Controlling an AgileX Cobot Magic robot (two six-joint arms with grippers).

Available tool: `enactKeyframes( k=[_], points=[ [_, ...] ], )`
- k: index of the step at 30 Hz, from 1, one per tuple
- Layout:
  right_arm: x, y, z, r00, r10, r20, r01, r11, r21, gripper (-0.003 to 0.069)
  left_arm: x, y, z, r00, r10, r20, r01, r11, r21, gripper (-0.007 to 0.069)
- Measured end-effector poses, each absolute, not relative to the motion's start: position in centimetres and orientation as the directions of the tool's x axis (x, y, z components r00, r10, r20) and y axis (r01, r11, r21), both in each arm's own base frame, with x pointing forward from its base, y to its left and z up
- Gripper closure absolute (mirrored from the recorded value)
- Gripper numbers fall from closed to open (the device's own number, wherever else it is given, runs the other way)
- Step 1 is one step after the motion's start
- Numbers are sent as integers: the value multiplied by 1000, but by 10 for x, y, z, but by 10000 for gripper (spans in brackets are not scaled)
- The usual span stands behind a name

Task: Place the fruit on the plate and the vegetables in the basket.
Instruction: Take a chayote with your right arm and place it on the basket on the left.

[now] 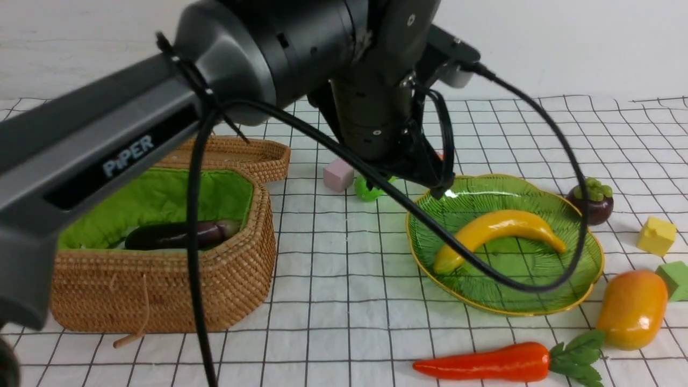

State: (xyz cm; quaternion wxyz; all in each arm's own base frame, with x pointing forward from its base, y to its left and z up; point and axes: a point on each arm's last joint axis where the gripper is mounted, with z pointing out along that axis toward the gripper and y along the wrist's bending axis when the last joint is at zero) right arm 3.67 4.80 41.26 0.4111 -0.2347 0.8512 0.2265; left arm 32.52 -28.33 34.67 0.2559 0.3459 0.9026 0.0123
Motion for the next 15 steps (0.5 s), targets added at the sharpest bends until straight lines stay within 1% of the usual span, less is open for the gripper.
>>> enactKeyframes(
  k=[1,3,5,7,11,12,13,15],
  points=[
    [40,49,412,-567,-205,-797,-575,792,205,466,332,-279,339,-659,611,-438,604,778,176,638],
    [45,50,411,-587,-201,-784,-566,795,220,466,336,-273,339,-679,588,-439,586,795,159,638],
    [67,56,406,-655,-198,-729,-534,804,261,475,332,-259,357,-701,535,-472,545,828,130,638],
    [91,62,400,-701,-189,-688,-503,815,288,491,317,-247,381,-695,495,-522,525,845,103,638],
    [142,75,385,-763,-156,-627,-443,833,332,536,269,-209,420,-686,436,-583,502,863,55,638],
    [145,76,384,-767,-155,-623,-440,833,335,538,269,-209,416,-686,436,-583,502,863,55,638],
    [168,83,377,-795,-147,-588,-417,837,354,566,241,-186,428,-699,414,-584,484,874,40,638],
    [195,93,372,-815,-152,-558,-408,835,369,594,209,-158,430,-696,372,-614,457,889,20,638]
  ],
)
